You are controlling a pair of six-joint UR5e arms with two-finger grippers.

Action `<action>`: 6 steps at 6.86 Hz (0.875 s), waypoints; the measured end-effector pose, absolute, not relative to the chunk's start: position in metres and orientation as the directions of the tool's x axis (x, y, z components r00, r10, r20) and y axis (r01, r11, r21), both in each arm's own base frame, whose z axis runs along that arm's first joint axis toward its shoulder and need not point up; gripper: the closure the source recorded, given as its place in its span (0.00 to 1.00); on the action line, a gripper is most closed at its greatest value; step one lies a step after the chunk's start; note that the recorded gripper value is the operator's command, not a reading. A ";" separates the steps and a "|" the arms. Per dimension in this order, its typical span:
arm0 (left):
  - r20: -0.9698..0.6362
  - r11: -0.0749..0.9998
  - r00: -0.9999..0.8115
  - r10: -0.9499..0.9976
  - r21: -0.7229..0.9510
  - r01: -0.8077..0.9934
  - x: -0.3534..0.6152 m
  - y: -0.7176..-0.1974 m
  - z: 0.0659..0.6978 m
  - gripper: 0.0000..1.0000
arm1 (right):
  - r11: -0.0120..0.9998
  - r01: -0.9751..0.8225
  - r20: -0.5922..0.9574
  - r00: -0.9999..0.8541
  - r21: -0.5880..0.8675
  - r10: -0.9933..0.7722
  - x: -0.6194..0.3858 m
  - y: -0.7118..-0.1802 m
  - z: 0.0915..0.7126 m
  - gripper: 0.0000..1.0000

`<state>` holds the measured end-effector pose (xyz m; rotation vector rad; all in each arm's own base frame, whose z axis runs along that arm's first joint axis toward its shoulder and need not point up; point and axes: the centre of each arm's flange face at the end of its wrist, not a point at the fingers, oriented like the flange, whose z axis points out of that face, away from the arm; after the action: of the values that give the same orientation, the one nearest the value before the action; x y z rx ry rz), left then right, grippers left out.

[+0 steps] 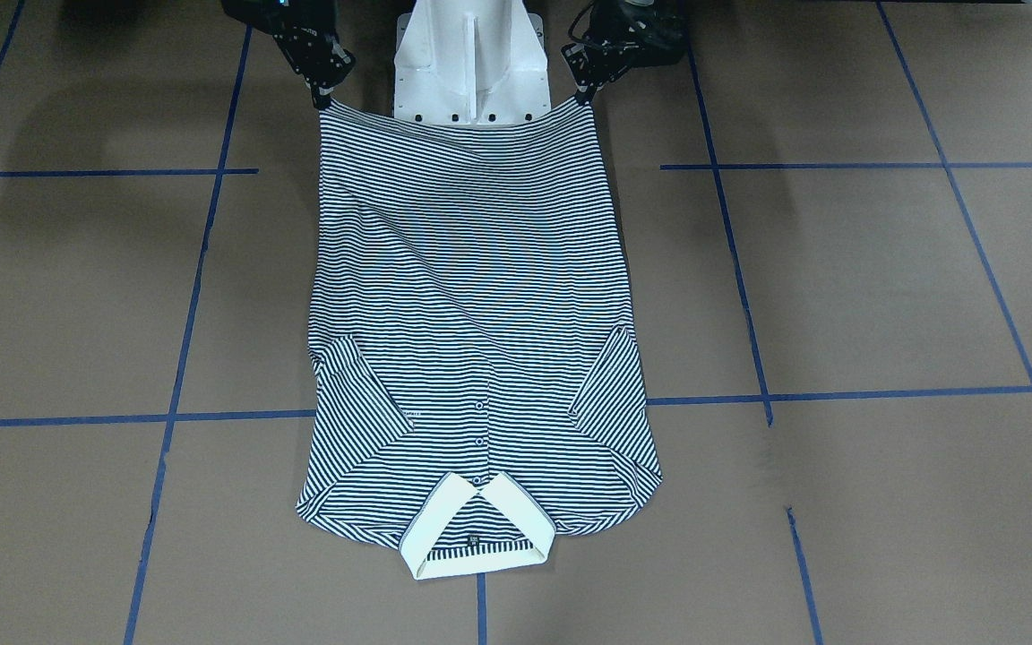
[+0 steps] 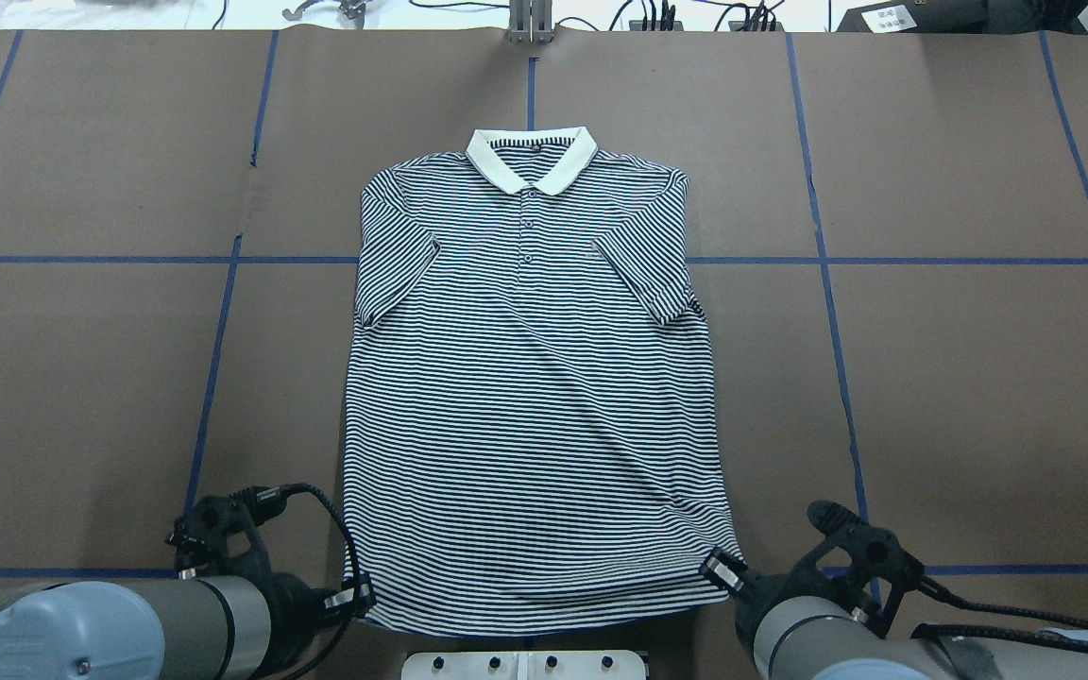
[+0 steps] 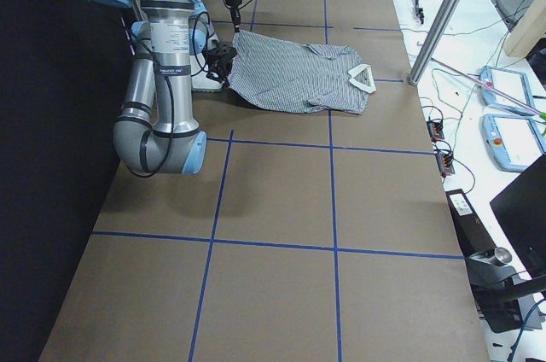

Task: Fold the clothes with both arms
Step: 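Lift the hem with both grippers and fold it toward the collar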

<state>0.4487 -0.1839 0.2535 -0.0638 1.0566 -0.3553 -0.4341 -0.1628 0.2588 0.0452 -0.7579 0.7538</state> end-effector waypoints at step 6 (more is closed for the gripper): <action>-0.833 0.782 0.533 -0.147 0.232 0.578 0.459 -0.559 0.321 1.00 | 0.764 -0.644 0.674 0.586 0.050 0.450 -0.469 -0.440 0.288 1.00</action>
<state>0.4590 -0.5592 0.3213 0.5277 0.9137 -0.4569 -0.4693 -0.4401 0.2876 0.3041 -0.6923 0.6492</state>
